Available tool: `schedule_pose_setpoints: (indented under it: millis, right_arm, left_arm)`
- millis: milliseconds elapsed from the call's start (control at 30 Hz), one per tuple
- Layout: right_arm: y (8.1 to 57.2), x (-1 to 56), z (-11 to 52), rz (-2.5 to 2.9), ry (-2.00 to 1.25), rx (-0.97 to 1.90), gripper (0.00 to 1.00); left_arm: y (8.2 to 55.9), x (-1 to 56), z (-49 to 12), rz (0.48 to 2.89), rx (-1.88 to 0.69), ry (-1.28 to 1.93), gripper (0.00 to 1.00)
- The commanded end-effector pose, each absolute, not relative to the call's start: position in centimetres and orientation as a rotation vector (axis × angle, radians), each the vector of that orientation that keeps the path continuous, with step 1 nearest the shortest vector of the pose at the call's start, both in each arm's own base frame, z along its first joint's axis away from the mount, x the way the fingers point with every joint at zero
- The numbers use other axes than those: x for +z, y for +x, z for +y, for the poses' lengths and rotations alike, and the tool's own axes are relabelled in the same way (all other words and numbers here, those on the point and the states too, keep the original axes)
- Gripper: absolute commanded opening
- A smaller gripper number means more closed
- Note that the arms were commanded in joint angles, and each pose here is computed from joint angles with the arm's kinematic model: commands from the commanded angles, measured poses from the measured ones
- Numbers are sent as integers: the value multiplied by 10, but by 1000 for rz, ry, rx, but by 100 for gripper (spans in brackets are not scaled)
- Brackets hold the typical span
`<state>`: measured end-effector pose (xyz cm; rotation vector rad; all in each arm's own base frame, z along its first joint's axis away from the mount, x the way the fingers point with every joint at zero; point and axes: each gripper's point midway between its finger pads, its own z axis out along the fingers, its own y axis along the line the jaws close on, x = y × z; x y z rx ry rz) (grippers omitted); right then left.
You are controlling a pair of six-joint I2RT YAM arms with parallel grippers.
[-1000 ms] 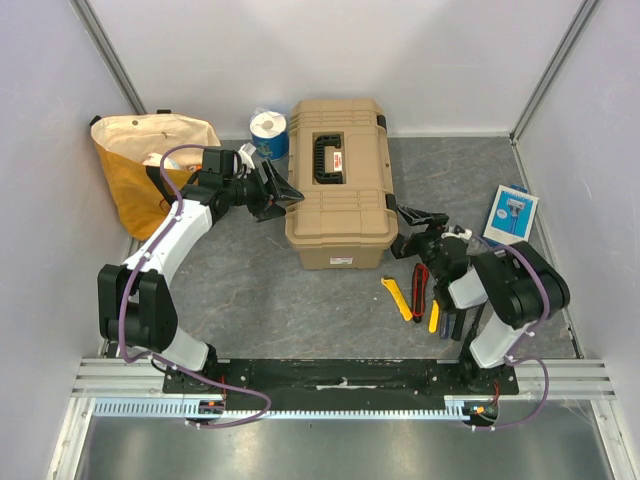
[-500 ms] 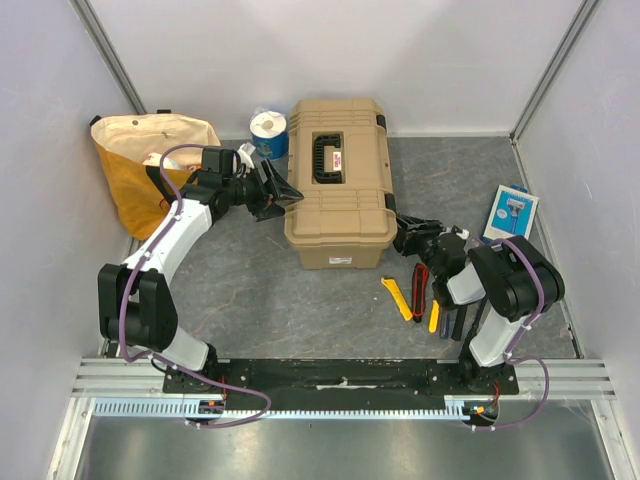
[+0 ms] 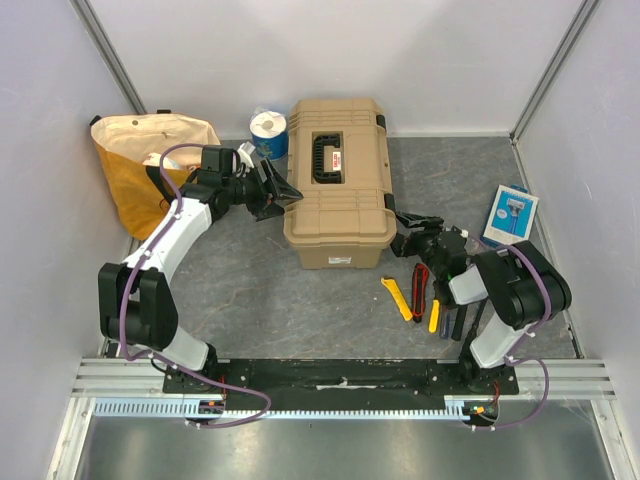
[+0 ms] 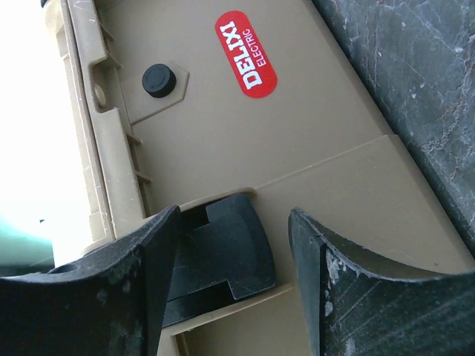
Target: Pack the tool kit
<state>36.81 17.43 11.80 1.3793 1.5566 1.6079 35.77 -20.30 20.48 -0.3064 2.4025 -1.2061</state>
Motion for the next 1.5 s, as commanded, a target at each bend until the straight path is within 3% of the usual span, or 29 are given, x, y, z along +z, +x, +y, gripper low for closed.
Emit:
schedule_pose_setpoints:
  millis: [0,300,733,1133,1467]
  right_arm:
    - [309,302,203,1176,587,2118,66]
    - [302,321,202,1131,524,2126,43]
    - [303,318,215,1206,423,2079,38]
    - [306,299,262,1438,351,2017,40]
    - [315,258,266,1597,393,1908,59]
  left_arm:
    - [363,194,-210,2431,-1177,-275,77]
    - [365,189,-213,2447,-1154,-272,77]
    - [375,191,-202,2443,-1026,-226,77]
    - [398,208,-187,2403,-928,-211,77]
    - [405,224,-174,2362,-888,-201,77]
